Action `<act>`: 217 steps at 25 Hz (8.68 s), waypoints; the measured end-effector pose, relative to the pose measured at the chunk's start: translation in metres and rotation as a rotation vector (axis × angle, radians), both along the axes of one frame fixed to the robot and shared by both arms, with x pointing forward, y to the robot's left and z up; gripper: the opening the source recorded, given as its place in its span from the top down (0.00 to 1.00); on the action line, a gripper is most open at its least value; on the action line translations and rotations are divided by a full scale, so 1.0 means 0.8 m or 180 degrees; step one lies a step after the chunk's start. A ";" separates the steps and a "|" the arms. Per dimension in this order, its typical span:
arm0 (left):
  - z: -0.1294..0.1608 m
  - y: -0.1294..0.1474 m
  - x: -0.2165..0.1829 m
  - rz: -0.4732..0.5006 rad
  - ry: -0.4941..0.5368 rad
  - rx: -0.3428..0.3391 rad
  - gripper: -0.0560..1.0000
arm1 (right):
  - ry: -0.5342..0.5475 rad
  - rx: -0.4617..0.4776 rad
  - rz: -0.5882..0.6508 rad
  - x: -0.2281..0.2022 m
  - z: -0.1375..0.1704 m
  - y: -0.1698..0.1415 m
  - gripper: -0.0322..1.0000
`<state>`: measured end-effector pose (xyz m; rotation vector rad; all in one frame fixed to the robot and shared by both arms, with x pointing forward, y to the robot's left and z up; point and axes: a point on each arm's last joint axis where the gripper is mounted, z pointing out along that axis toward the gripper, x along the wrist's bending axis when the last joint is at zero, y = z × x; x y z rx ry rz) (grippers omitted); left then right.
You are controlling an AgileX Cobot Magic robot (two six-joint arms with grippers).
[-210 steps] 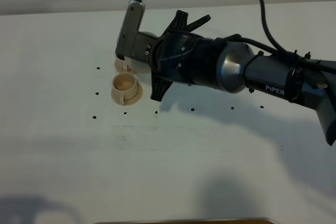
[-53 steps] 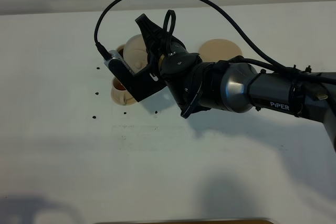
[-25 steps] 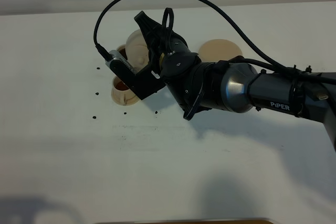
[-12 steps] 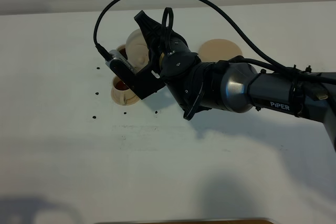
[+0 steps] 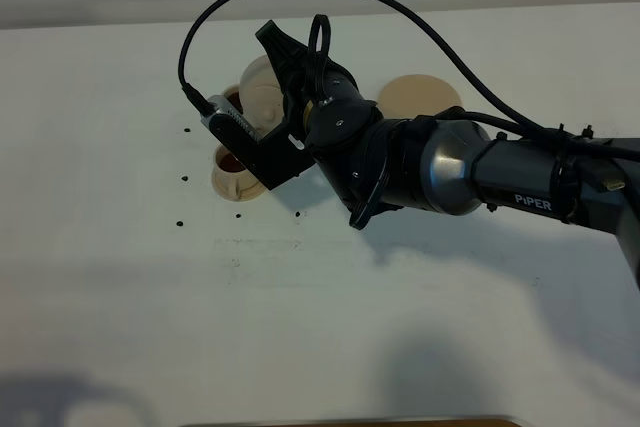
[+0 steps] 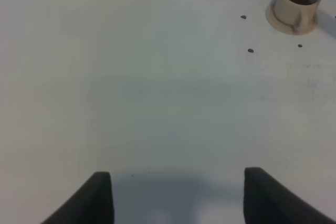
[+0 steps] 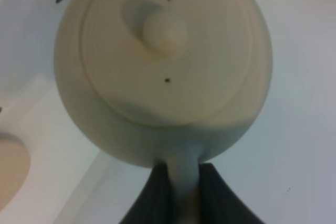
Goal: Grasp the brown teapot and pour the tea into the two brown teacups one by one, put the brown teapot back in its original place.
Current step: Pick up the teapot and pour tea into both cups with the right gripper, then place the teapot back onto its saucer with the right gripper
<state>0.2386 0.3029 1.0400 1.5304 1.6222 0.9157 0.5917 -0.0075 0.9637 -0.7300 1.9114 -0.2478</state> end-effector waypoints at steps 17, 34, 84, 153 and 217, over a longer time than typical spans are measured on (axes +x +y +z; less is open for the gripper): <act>0.000 0.000 0.000 0.0000 0.0000 0.0000 0.38 | -0.0008 -0.0007 0.0002 0.000 0.000 0.000 0.89; 0.000 0.000 0.000 0.0000 0.0000 0.0000 0.38 | -0.0020 -0.0017 -0.0013 0.000 0.001 0.000 0.89; 0.000 0.000 0.000 0.0000 -0.0003 0.0000 0.38 | 0.0633 0.1239 -0.0811 -0.013 -0.013 0.003 0.89; 0.000 0.000 0.000 0.0000 -0.0003 0.0000 0.38 | 0.1946 0.4055 -0.3332 -0.012 0.039 -0.105 0.89; 0.000 0.000 0.000 0.0000 0.0000 0.0000 0.38 | 0.1840 0.4400 -0.4063 0.069 -0.057 -0.184 0.89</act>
